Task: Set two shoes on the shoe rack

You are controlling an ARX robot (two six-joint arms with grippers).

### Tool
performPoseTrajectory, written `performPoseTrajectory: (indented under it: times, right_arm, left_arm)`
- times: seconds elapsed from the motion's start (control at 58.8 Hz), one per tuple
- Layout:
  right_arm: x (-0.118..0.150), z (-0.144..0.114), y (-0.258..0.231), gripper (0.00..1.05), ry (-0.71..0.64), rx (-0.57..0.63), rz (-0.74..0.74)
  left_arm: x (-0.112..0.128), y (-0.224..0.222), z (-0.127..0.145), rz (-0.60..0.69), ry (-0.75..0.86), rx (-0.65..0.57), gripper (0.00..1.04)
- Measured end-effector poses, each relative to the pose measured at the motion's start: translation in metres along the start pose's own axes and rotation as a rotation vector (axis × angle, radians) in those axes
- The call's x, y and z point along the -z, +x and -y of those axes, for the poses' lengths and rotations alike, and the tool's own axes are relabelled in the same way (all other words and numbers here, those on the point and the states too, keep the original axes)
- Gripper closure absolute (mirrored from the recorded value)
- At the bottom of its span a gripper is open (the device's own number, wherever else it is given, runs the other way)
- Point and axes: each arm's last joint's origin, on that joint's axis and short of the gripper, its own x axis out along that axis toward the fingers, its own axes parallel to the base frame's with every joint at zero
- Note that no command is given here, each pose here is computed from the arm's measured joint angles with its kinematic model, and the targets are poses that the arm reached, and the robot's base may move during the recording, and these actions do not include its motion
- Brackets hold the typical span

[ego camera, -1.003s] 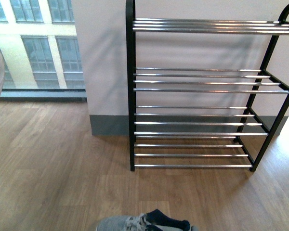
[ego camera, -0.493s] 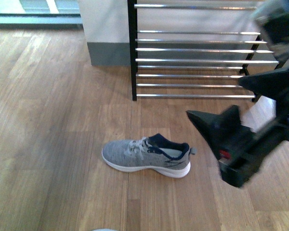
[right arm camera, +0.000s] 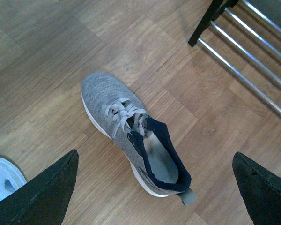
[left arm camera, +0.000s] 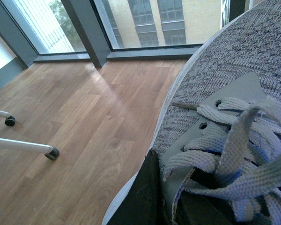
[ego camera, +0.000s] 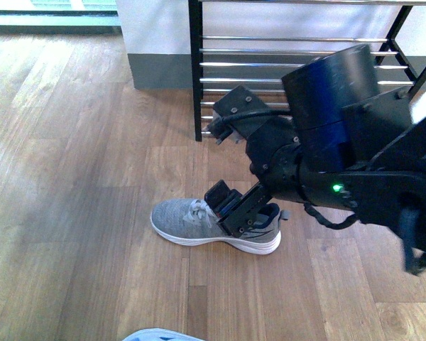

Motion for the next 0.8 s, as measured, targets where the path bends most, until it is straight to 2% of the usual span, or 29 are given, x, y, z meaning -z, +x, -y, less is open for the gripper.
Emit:
performPoseTrajectory:
  times: [0.459, 0.799]
  right_arm:
    - [0.037, -0.02, 0.076, 0.09, -0.197, -0.028, -0.209]
    - [0.03, 0.006, 0.103, 0.09, -0.194, 0.057, -0.234]
  left_arm:
    - [0.0, 0.0, 0.0, 0.0, 0.0, 0.0, 1.03]
    - [0.0, 0.0, 0.0, 0.0, 0.0, 0.0, 1.03]
